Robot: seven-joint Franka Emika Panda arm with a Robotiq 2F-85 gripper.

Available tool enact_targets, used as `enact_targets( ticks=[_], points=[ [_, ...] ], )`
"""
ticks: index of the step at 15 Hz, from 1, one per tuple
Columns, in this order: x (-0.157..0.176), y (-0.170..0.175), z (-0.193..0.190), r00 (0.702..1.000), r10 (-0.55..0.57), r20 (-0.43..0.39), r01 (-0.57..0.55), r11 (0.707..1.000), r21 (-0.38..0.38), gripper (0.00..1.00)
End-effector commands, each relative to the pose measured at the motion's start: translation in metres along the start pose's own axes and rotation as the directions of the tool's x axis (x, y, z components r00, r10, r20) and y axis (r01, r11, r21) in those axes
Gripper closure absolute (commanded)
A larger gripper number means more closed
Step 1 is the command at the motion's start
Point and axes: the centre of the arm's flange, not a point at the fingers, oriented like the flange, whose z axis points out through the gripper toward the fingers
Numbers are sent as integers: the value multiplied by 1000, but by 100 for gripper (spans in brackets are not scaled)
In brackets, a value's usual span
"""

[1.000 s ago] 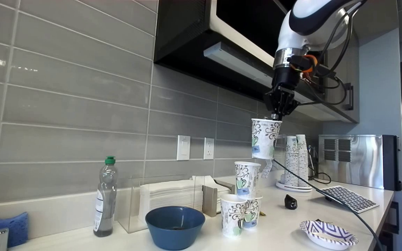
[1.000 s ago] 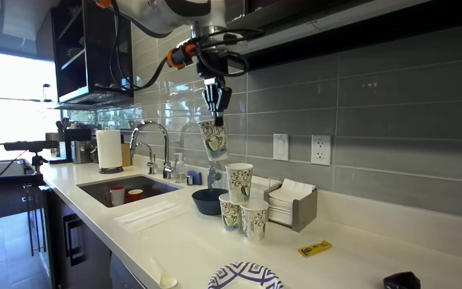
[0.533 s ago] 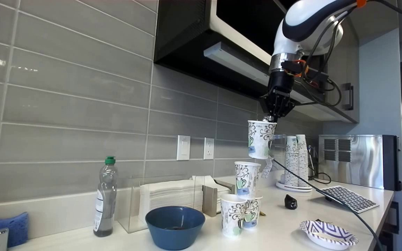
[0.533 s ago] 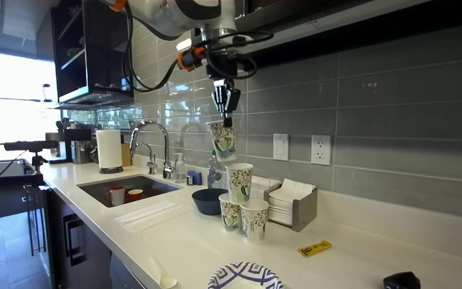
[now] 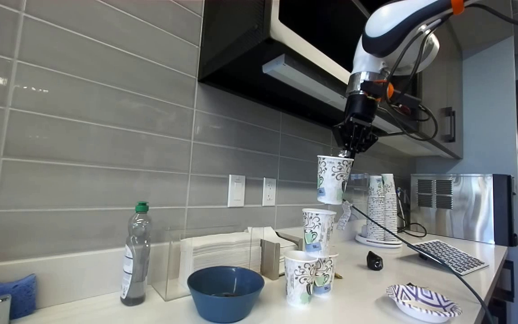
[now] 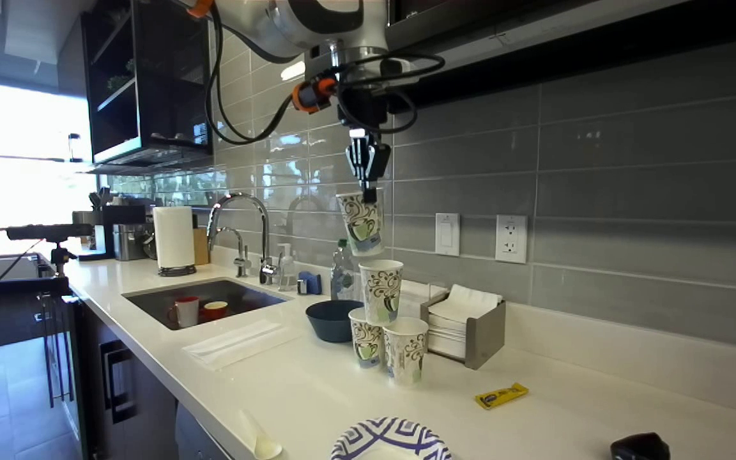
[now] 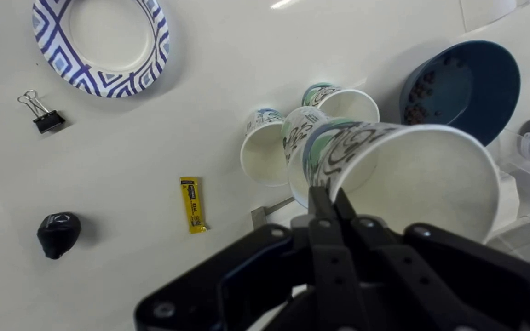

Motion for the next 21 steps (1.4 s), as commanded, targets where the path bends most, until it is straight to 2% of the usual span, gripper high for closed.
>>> enact_targets(
  ticks=[1,10,21],
  points=[
    [12,-2,0,1000,18,5,-18,999,38,99],
    [25,-6,14,1000,23,-9,-23,999,32,99],
    [31,-8,27,1000,25,15,-25,999,21,99]
  ],
)
